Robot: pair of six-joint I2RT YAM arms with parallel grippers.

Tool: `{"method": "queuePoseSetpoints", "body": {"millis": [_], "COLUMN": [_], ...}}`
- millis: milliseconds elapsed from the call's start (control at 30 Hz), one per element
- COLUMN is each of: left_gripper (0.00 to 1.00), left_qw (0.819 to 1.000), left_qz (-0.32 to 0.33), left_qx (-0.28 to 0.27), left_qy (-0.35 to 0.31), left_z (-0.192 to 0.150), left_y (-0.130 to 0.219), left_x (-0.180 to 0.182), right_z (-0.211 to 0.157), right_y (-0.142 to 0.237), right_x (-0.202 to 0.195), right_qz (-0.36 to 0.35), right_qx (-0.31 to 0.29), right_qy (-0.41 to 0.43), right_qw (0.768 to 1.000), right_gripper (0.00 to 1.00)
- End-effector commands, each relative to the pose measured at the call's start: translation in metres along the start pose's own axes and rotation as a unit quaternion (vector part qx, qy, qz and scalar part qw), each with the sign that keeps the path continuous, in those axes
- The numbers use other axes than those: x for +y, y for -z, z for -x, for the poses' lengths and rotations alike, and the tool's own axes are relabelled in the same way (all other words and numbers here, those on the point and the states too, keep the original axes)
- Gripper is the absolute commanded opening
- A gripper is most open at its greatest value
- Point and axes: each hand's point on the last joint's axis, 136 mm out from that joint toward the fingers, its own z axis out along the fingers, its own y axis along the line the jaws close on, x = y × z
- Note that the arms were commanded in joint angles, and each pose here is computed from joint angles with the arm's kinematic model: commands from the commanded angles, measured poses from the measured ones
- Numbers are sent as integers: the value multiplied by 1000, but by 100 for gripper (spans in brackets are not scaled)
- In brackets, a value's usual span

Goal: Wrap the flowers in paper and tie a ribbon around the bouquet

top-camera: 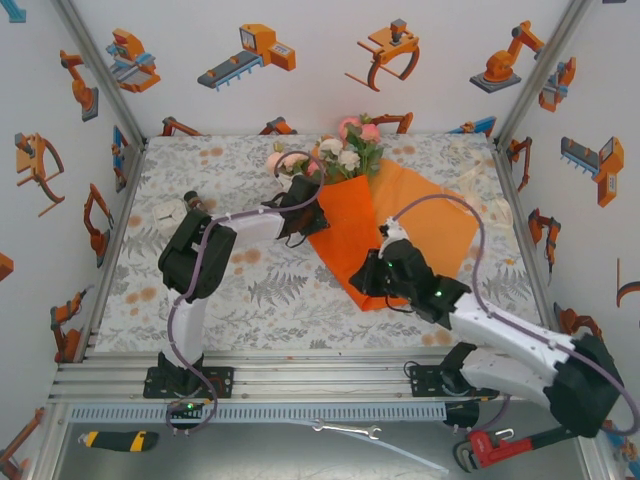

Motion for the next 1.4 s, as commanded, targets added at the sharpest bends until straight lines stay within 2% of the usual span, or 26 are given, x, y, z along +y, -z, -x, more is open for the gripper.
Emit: {"method": "queuePoseSetpoints", "body": {"millis": [0, 233, 333, 433, 533, 700, 800, 933, 1100, 1267, 1367], "left_gripper": [32, 34, 34, 35, 35, 36, 36, 37, 38, 38, 38], "left_qw": [1000, 998, 998, 998, 998, 999, 998, 997, 995, 994, 994], "left_qz": [24, 52, 57, 53, 47, 29, 26, 43, 48, 48, 47], "left_qx": [1, -11, -14, -18, -27, -24, -27, -42, -55, -63, -63], "left_qy": [0, 21, 28, 36, 37, 39, 44, 47, 61, 80, 82], "left_z": [4, 27, 36, 49, 61, 61, 59, 72, 105, 127, 134], "left_y": [-2, -9, -13, -12, -5, 1, 2, 5, 0, -7, -13], "left_x": [15, 45, 57, 64, 65, 55, 53, 63, 75, 91, 99], "right_z": [3, -35, -47, -49, -34, 1, 9, 12, -10, -33, -47], "right_y": [-18, -28, -27, -25, -14, 8, -2, -37, -80, -93, -91], "right_x": [-10, -84, -96, -90, -71, 8, 41, 35, 14, -30, -40], "right_qz": [-27, -144, -151, -135, -107, 35, 84, 45, 13, -21, -19], "right_qx": [9, 64, 76, 83, 72, 23, 17, 30, 78, 103, 117], "right_qy": [-26, -16, -3, 7, 15, 40, 42, 52, 69, 31, 26], "right_qw": [999, 987, 986, 987, 992, 998, 995, 997, 994, 994, 993], "right_gripper": [5, 2, 2, 4, 5, 5, 5, 4, 3, 1, 2]}}
